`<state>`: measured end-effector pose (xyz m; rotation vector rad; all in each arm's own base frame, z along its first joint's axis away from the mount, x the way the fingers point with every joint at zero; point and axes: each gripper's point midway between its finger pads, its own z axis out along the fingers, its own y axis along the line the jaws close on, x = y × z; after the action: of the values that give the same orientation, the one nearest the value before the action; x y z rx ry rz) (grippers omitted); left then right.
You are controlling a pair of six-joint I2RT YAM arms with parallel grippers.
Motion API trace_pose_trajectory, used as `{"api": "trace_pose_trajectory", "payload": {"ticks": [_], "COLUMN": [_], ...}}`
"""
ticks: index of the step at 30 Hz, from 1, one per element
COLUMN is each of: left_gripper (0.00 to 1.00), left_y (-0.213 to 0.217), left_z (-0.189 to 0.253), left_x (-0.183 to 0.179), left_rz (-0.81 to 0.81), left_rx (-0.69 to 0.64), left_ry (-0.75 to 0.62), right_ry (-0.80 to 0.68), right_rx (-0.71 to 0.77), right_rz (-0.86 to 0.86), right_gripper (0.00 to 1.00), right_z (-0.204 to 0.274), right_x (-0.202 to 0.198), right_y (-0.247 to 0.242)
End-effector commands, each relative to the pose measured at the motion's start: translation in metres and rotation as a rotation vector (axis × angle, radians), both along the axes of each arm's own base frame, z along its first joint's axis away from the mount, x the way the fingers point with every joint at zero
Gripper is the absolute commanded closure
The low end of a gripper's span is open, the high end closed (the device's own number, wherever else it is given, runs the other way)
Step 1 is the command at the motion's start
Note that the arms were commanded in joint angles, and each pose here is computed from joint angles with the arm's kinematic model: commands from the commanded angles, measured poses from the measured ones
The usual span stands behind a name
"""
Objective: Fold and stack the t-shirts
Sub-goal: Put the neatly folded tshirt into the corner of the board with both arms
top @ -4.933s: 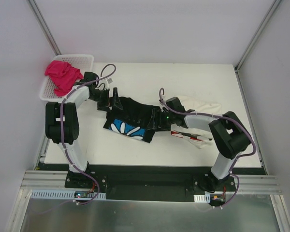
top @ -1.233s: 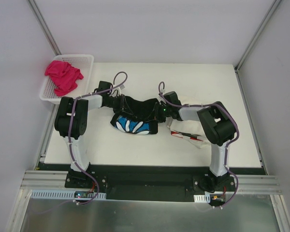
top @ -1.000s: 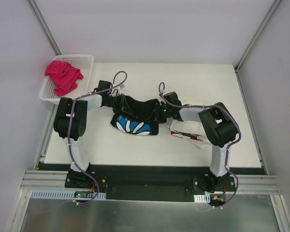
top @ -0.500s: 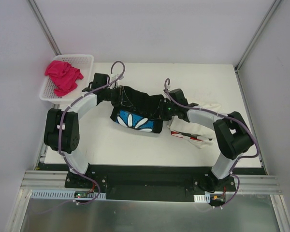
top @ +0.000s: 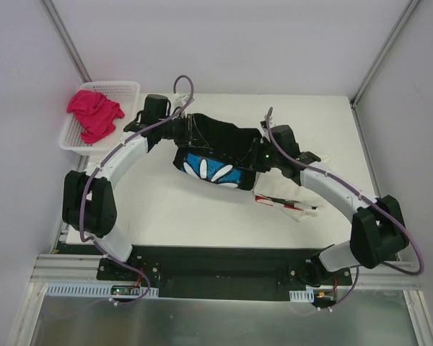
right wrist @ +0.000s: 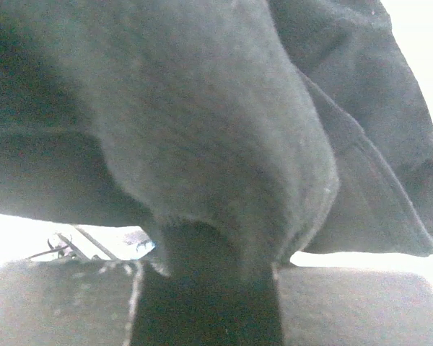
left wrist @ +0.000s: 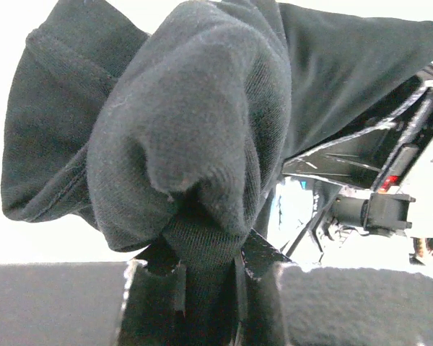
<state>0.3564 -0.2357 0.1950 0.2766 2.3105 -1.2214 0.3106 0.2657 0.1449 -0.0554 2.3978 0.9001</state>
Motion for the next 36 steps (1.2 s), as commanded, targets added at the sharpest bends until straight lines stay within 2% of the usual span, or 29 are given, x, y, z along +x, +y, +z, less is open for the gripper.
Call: {"api": "trace_pose_trajectory", "payload": {"ticks": [1, 11, 20, 28, 36], "left_gripper": [1.0, 1.0, 1.0, 1.0, 1.0], "left_y": [-0.034, -0.123, -0.188, -0.229, -0.247], "left_z": [0.057, 0.06, 0.037, 0.014, -0.001], "left_x": [0.013, 0.041, 0.055, 0.066, 0.069], "left_rz": [-0.049, -0.17, -0.224, -0.242, -0.251], "left_rx": [-0.056, -0.105, -0.136, -0.192, -0.22], "left_ry": [-0.14, -0.125, -0.069, -0.013, 0.03], "right_ry": [-0.06, -0.114, -0.106, -0.053, -0.026], "right_rx": [-0.095, -0.167, -0.255, -0.286, -0.307], "right_rz": [-0.079, -0.274, -0.425, -0.49, -0.568], "right_gripper": [0.99, 0.99, 0.99, 0.99, 0.99], "right_z": [0.017, 0.036, 0.04, 0.027, 0.025], "right_x": [-0.005, -0.019, -0.041, -0.042, -0.044], "right_y": [-0.043, -0.128, -0.191, -0.219, -0.248]}}
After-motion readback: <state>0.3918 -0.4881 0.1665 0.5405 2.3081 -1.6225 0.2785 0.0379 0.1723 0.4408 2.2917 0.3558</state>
